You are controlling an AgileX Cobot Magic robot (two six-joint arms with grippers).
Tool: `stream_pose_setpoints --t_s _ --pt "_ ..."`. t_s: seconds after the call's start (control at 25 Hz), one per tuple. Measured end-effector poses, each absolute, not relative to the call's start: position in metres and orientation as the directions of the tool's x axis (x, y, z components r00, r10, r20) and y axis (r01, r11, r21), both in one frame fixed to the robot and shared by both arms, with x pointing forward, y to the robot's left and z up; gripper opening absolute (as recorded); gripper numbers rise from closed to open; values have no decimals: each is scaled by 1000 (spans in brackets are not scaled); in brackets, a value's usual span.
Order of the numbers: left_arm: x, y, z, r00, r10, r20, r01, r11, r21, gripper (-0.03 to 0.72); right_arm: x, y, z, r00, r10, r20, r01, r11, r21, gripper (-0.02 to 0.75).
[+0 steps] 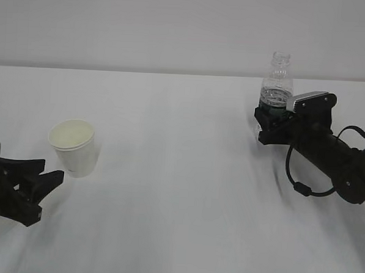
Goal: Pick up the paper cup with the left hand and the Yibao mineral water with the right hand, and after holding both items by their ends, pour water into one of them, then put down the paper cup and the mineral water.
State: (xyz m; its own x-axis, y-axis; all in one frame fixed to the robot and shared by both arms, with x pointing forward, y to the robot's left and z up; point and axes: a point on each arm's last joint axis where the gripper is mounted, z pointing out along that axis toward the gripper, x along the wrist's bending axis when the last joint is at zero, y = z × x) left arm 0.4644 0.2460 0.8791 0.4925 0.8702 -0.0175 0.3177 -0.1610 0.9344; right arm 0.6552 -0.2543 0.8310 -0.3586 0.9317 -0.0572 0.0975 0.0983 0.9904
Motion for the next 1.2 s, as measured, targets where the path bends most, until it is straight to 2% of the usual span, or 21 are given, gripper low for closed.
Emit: stream_pose_setpoints --t_s 0.08,0.24,0.32,0.64,0.96,1.2 --pt "463 246 879 493 870 -18 322 -163 933 385 655 -254 831 -359 932 -58 97 99 990 472" --pt "464 248 879 470 883 -20 326 -153 933 574 655 -254 831 -359 932 -58 97 99 990 472" --pt "465 250 879 445 895 -20 330 -143 933 621 655 -254 831 -358 932 -59 97 100 990 472" --pt "465 258 877 359 933 -29 352 -107 930 642 655 -254 831 -358 932 -59 97 100 990 472" --pt "464 258 871 357 933 -36 378 -109 919 632 655 -254 831 -358 932 -59 97 100 990 472" --pt "461 254 860 412 911 -30 406 -154 901 611 655 -254 831 -358 932 -59 97 100 990 471"
